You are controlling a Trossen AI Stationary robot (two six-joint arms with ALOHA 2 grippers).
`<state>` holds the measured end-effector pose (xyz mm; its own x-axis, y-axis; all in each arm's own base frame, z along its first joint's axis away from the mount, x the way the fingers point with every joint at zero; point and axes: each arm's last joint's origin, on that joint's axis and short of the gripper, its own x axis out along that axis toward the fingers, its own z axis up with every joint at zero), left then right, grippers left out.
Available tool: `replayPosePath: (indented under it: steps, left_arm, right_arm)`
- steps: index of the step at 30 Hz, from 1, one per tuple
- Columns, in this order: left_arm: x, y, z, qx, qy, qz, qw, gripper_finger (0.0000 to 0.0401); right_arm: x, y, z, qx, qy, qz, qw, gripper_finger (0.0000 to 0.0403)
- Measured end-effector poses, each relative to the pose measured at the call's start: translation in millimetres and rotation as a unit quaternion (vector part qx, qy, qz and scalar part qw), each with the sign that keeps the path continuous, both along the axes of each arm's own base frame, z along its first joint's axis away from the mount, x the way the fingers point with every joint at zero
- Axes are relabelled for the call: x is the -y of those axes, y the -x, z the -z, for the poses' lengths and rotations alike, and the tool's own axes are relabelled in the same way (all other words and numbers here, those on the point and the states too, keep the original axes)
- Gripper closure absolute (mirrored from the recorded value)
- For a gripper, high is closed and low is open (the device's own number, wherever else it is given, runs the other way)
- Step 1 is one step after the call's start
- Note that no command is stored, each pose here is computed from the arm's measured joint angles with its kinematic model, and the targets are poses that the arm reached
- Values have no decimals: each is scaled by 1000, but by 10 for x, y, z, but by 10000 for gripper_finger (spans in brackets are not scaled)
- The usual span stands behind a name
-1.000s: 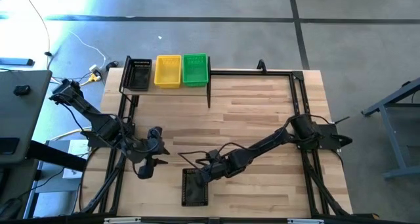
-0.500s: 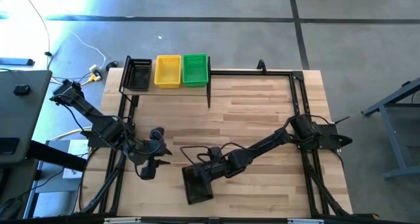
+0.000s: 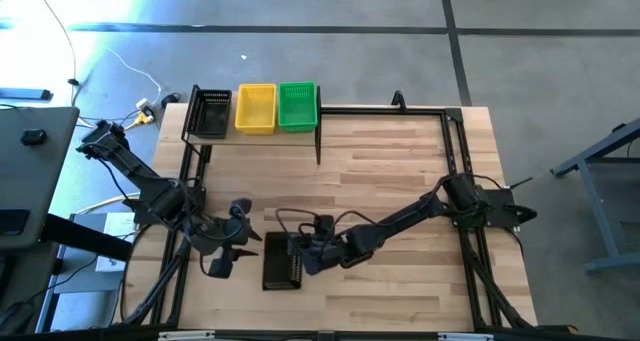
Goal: Stack baskets on shelf by color
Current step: Stack the black bin on top of the black bin
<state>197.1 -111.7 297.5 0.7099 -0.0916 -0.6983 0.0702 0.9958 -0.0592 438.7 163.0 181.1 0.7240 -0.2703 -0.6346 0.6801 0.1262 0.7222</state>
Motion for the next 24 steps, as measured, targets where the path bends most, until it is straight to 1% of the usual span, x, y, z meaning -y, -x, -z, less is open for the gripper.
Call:
replayPosePath:
  steps: [5, 9, 17, 24]
  left_arm:
    - [40, 23, 1, -2, -1, 21, 1000, 245]
    - [71, 28, 12, -4, -14, 42, 999, 245]
    - [138, -37, 152, -35, -71, 88, 993, 245]
    - [153, -61, 302, -88, -106, 97, 986, 245]
  right_arm:
    - [158, -112, -120, 12, 4, 8, 1000, 402]
    - [284, -175, -183, 19, 1, 22, 1000, 402]
    - [479, -271, -302, 34, -7, 41, 999, 403]
    - [595, -302, -303, 30, -16, 43, 998, 403]
